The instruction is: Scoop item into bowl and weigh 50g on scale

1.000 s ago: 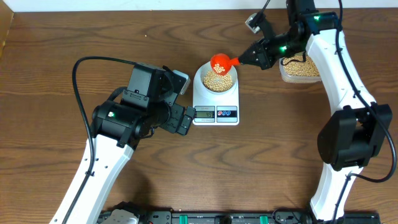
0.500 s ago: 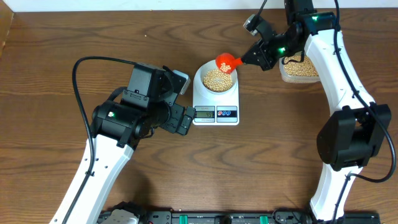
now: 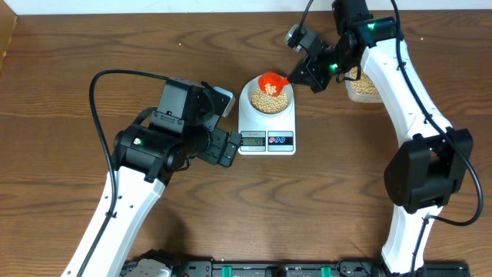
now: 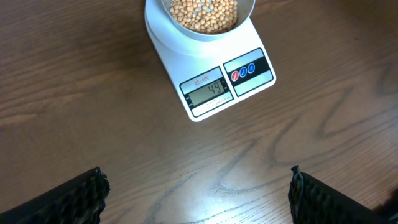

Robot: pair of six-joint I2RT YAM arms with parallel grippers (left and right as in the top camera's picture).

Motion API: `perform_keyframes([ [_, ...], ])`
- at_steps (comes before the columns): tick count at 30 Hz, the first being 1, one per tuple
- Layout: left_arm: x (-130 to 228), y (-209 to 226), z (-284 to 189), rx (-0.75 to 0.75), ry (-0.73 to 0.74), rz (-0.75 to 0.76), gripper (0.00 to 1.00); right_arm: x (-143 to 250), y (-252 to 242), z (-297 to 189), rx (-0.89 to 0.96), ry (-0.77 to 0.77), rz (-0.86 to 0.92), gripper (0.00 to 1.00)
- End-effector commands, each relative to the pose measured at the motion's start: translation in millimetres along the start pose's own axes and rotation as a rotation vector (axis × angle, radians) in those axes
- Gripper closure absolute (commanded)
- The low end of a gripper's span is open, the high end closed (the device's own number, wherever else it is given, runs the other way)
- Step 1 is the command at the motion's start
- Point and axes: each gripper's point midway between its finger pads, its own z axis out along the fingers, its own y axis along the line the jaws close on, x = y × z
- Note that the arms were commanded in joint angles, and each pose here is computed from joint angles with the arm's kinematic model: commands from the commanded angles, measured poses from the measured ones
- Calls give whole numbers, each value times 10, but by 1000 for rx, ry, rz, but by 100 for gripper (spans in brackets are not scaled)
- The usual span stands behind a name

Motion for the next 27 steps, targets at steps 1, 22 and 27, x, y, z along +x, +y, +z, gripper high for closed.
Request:
perform_keyframes([
  [1,20,-5,18,10,11,4,5,-45,54,8,-24,-12,-60,99],
  [22,20,-5,18,10,11,4,5,-62,-9,-23,-10,-27,-6,99],
  [27,20,-5,18,10,11,4,5,-67,-8,-21,-9,-29,-7,99],
])
